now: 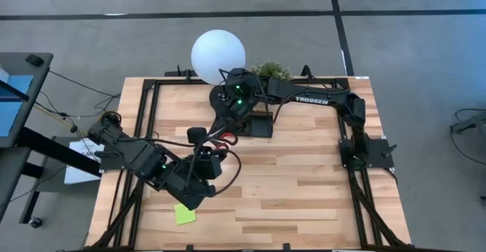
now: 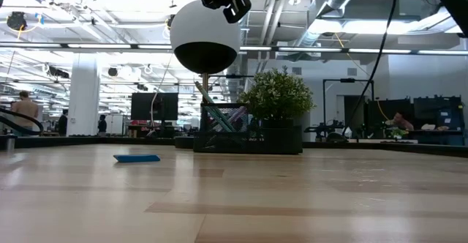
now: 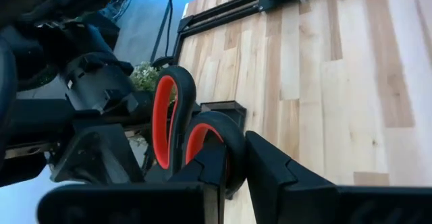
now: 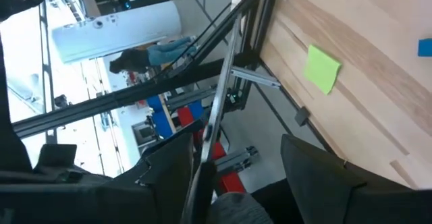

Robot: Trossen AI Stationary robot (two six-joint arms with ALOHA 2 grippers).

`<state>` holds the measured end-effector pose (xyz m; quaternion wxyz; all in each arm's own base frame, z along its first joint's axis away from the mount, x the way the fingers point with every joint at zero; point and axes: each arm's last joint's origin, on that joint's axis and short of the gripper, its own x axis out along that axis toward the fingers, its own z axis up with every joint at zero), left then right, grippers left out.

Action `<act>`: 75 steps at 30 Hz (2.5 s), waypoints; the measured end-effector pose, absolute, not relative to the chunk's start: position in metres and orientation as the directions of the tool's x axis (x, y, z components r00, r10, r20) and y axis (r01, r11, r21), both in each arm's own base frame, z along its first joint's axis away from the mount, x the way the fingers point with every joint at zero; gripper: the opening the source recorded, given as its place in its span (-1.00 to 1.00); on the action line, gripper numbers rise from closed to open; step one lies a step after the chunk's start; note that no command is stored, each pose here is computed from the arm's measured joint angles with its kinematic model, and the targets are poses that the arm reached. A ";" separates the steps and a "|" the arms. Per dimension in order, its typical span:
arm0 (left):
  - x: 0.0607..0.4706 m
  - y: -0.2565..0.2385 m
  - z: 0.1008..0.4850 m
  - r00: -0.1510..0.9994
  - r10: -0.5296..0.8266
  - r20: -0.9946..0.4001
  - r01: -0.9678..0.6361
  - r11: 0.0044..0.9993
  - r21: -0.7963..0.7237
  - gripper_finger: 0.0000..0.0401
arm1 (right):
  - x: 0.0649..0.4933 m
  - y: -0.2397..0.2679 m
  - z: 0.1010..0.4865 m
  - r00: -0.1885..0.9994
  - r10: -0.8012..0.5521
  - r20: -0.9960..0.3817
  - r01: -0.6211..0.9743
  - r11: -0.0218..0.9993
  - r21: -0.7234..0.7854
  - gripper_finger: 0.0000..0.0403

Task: Pick and place office supplies into organizer
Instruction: Put the black scissors into the black desk organizer

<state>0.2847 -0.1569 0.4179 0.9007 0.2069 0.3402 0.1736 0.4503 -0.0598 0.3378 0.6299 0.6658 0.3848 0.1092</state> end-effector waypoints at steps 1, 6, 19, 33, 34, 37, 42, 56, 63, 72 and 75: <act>0.285 -0.158 0.419 0.715 0.446 -0.539 -0.173 0.859 0.482 -0.87 | 0.450 -0.060 0.338 0.681 0.649 -0.340 0.375 0.090 0.923 0.09; 0.280 -0.165 0.432 0.758 0.406 -0.510 -0.180 0.882 0.436 -0.87 | 0.451 -0.057 0.338 0.677 0.653 -0.341 0.375 0.092 0.922 0.09; 0.265 -0.167 0.492 0.883 0.319 -0.344 -0.251 0.940 0.230 -0.87 | 0.454 -0.052 0.341 0.692 0.647 -0.322 0.325 0.119 0.938 0.08; 0.218 -0.180 0.527 0.880 0.450 -0.154 -0.419 0.886 0.198 -0.87 | 0.380 0.007 0.395 0.759 0.044 -0.650 0.443 0.697 0.564 0.07; 0.214 -0.180 0.525 0.869 0.473 -0.146 -0.440 0.874 0.207 -0.87 | 0.370 0.014 0.401 0.751 -0.010 -0.661 0.469 0.712 0.523 0.07; 0.207 -0.177 0.517 0.833 0.535 -0.140 -0.494 0.834 0.247 -0.87 | 0.343 0.032 0.417 0.735 -0.167 -0.657 0.534 0.739 0.410 0.07; 0.204 -0.160 0.504 0.774 0.614 -0.157 -0.576 0.785 0.228 -0.87 | 0.299 0.048 0.438 0.706 -0.320 -0.632 0.609 0.731 0.309 0.07; 0.269 -0.131 0.546 0.954 0.273 -0.122 -0.244 0.947 0.209 -0.87 | 0.260 0.046 0.464 0.758 -0.282 -0.588 0.576 0.712 0.401 0.08; 0.288 -0.091 0.557 0.997 0.039 -0.067 -0.021 0.967 0.254 -0.87 | 0.252 0.064 0.469 0.793 -0.254 -0.554 0.498 0.794 0.349 0.08; 0.338 -0.036 0.510 0.970 -0.146 -0.196 0.179 0.969 0.167 -0.87 | 0.187 0.093 0.502 0.886 -0.326 -0.330 0.439 0.819 0.370 0.08; 0.361 -0.015 0.482 0.967 -0.179 -0.182 0.201 0.974 0.109 -0.87 | 0.177 0.108 0.502 0.905 -0.289 -0.312 0.394 0.846 0.359 0.07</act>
